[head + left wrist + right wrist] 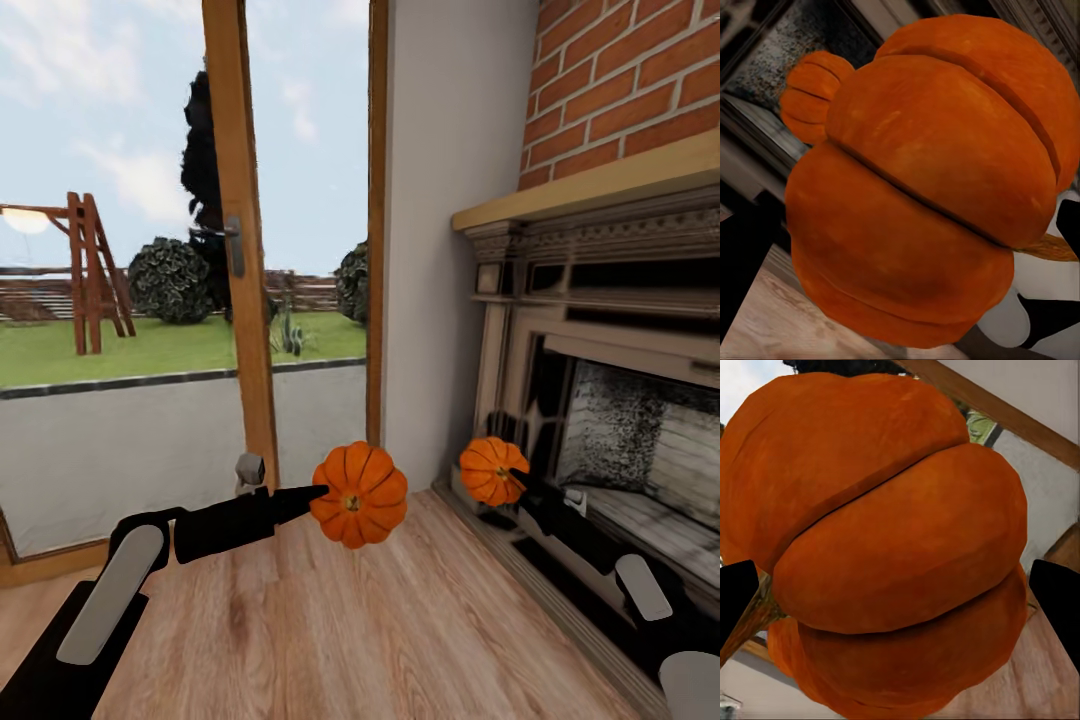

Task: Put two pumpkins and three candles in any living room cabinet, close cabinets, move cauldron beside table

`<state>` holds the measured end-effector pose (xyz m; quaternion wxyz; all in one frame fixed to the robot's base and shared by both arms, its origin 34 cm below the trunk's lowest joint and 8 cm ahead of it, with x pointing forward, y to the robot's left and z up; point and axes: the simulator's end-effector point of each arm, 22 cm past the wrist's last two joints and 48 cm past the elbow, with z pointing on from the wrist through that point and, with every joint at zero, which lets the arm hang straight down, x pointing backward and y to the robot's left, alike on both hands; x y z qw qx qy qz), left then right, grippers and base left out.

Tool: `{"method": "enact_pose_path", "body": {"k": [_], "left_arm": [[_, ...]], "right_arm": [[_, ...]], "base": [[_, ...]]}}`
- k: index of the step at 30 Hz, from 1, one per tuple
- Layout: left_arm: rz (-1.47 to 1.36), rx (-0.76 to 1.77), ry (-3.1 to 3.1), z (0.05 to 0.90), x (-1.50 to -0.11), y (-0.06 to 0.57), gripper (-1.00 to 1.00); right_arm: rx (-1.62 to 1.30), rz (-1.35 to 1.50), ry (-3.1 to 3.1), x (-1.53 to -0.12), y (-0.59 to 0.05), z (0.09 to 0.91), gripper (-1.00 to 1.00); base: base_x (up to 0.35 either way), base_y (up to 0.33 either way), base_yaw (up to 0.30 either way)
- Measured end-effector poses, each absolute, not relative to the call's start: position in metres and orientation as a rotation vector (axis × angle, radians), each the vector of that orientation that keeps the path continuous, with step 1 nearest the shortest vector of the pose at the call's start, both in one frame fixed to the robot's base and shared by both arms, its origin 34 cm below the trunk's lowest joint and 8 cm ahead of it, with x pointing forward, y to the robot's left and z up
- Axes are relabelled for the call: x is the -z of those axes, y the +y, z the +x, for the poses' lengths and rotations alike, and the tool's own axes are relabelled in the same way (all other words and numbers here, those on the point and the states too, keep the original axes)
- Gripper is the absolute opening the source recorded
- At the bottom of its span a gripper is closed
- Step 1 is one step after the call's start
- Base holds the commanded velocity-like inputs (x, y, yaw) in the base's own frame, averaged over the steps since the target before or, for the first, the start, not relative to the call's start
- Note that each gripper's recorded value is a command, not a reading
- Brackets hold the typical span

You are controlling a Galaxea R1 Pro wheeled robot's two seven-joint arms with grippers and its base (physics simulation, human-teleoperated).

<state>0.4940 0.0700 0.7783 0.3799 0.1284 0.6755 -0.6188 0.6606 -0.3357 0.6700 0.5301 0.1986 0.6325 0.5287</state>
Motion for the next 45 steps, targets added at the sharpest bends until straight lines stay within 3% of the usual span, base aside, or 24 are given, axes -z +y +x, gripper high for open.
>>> {"method": "enact_pose_path", "body": {"k": [14, 45], "left_arm": [[0.323, 1.577, 1.732, 0.496, -0.775, 0.07, -1.0], [0.359, 1.571, 1.687, 0.484, -0.813, 0.07, -1.0]], "right_arm": [[-1.271, 0.481, 1.51, -0.668, -0.335, 0.661, -1.0], [-1.275, 0.445, 1.458, -0.714, -0.335, 0.656, -1.0]], "base": [[-0.291, 0.0, 0.0], [-0.007, 0.0, 0.0]]}}
